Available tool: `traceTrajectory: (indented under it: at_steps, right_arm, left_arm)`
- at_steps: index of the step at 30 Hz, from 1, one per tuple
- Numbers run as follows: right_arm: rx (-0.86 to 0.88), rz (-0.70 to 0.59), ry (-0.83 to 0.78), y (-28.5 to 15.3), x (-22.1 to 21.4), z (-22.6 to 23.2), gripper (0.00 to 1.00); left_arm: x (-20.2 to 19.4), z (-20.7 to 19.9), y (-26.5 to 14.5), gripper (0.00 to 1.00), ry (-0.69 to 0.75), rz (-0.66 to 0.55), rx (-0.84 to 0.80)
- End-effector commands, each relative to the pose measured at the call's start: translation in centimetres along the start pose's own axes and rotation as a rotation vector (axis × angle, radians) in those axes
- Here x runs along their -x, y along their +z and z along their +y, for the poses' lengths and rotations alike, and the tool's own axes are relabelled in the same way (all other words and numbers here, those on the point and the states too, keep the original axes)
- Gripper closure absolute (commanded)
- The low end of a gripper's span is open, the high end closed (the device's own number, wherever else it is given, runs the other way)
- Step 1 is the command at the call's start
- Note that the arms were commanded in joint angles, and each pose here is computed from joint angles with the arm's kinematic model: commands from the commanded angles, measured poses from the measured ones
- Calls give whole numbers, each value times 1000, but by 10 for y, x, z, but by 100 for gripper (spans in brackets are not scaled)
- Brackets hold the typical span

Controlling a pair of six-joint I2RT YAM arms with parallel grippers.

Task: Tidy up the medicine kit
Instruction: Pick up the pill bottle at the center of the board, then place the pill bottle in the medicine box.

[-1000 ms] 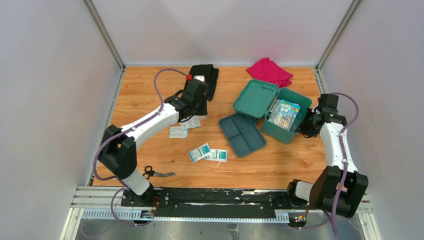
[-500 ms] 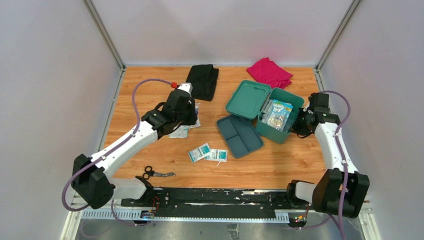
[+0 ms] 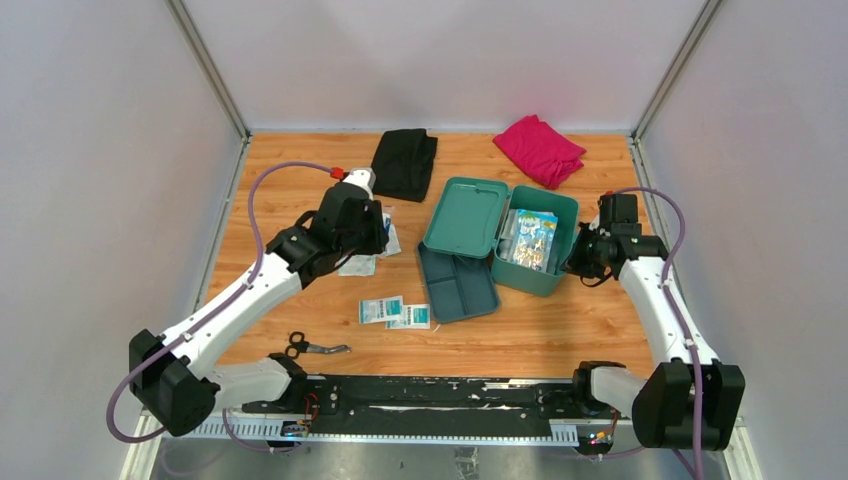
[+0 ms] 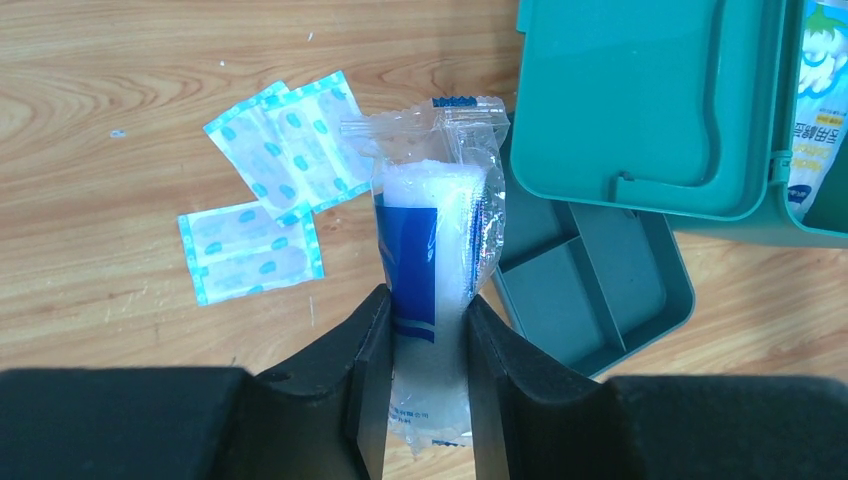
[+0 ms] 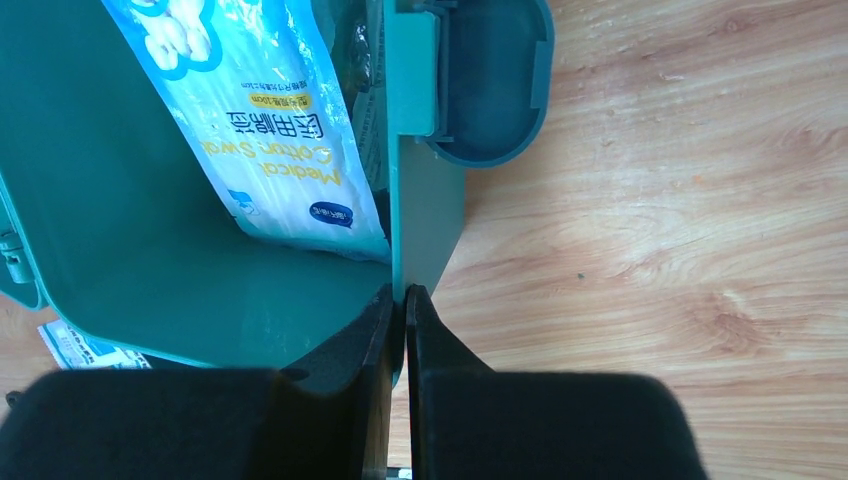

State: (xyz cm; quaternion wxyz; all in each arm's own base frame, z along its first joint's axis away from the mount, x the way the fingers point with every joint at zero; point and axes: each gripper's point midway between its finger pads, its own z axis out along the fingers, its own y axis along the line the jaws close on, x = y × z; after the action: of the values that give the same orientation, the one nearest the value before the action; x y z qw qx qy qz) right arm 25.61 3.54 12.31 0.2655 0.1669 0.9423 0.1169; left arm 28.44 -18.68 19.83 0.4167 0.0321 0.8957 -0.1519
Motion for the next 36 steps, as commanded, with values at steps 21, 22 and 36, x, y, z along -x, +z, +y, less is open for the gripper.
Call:
traceTrajectory:
  at_steps: [21,22,36]
  right_arm:
    - [-116,-489,39,-131,65,-9,50]
    - [-103,-513,47,-138,65,-7,50]
    - [-8,-768,107,-220,62,-1,51]
  left_arm:
    - [30,-251,45,68,157,82,-393]
    - [23,-262,57,69,158,101,-399]
    - [-13,-353,131,67,27,168,-576]
